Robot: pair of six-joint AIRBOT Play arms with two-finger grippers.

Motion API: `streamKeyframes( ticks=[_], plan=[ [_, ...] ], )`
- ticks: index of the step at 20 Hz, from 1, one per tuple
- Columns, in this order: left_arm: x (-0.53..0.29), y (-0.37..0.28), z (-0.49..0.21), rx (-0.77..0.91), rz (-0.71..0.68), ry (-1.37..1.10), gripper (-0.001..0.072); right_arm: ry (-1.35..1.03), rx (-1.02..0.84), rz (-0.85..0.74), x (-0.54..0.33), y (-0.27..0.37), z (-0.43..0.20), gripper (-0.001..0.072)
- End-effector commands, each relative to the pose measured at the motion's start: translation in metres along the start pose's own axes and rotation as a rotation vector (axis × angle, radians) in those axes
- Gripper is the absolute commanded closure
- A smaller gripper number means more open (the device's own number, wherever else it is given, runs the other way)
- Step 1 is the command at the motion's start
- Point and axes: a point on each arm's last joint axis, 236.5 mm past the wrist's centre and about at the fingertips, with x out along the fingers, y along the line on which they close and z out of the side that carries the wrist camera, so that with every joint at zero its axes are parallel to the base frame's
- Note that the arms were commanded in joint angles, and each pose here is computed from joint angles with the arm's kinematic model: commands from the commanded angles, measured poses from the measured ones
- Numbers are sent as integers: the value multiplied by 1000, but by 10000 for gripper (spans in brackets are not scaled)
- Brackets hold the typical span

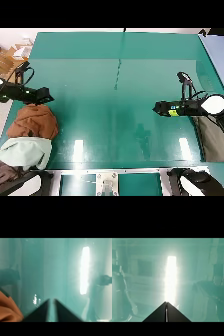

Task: Fold the shirts.

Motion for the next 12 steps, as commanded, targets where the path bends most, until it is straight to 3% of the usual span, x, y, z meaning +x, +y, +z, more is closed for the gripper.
streamKeyframes(
  ticks=[1,2,3,5,6,12],
  plan=[
    [-4,40,7,38,172,-26,-13,-21,0,2,0,1,5,692],
    [-8,62,3,47,264,-6,-13,-22,0,2,0,0,5,682],
    [-15,82,-8,45,352,41,-13,-34,-2,1,0,0,8,610],
    [-29,109,-32,58,476,153,-13,-46,-2,1,0,0,11,381],
    [-35,118,-40,66,516,195,-13,-50,-3,0,0,0,12,352],
    [-19,149,-98,88,586,364,-13,-65,-7,-5,4,-2,17,352]
  ],
)
